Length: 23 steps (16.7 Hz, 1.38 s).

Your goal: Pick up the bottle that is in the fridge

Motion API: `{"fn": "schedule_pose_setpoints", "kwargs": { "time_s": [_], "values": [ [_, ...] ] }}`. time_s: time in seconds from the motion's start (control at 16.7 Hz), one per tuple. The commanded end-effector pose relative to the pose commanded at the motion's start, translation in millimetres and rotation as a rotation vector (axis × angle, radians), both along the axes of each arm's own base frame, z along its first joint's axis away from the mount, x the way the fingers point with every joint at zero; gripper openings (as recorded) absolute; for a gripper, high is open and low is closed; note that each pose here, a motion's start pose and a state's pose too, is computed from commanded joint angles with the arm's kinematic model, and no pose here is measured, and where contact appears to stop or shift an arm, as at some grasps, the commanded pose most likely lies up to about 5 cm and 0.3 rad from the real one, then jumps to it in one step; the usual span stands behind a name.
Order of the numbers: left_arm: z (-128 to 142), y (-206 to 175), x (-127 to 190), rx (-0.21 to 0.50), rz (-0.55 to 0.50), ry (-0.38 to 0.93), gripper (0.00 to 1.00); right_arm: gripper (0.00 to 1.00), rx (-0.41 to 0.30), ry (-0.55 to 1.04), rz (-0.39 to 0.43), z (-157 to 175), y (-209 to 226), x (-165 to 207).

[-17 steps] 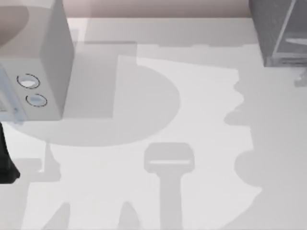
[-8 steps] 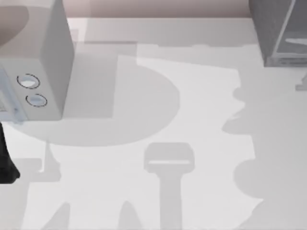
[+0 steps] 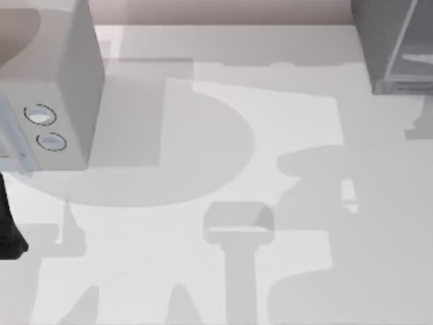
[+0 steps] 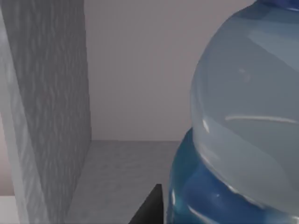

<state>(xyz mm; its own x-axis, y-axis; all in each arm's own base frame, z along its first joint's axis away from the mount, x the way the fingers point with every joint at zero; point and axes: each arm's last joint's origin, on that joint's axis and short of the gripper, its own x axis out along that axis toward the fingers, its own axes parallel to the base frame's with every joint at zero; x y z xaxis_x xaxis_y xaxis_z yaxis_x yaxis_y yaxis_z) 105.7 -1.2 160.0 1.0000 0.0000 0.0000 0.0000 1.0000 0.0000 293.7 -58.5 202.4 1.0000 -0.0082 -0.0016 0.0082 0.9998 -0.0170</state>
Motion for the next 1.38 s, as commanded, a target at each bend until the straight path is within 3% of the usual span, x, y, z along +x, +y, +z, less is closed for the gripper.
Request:
{"fn": "schedule_pose_setpoints", "kwargs": {
  "time_s": [0.36,0.78,1.14,1.38],
  "values": [
    [0.0,0.0,0.0,0.0,0.0,0.0,1.0,0.0,0.003,-0.002,0.0,25.9,30.2,-77.4],
    [0.0,0.0,0.0,0.0,0.0,0.0,1.0,0.0,0.009,-0.024,0.004,-0.1,51.7,-163.4],
    [0.0,0.0,0.0,0.0,0.0,0.0,1.0,0.0,0.016,-0.008,0.008,-37.6,56.9,-186.9],
    [0.0,0.0,0.0,0.0,0.0,0.0,1.0,0.0,0.017,-0.002,0.008,-42.4,57.3,-188.0]
  ]
}}
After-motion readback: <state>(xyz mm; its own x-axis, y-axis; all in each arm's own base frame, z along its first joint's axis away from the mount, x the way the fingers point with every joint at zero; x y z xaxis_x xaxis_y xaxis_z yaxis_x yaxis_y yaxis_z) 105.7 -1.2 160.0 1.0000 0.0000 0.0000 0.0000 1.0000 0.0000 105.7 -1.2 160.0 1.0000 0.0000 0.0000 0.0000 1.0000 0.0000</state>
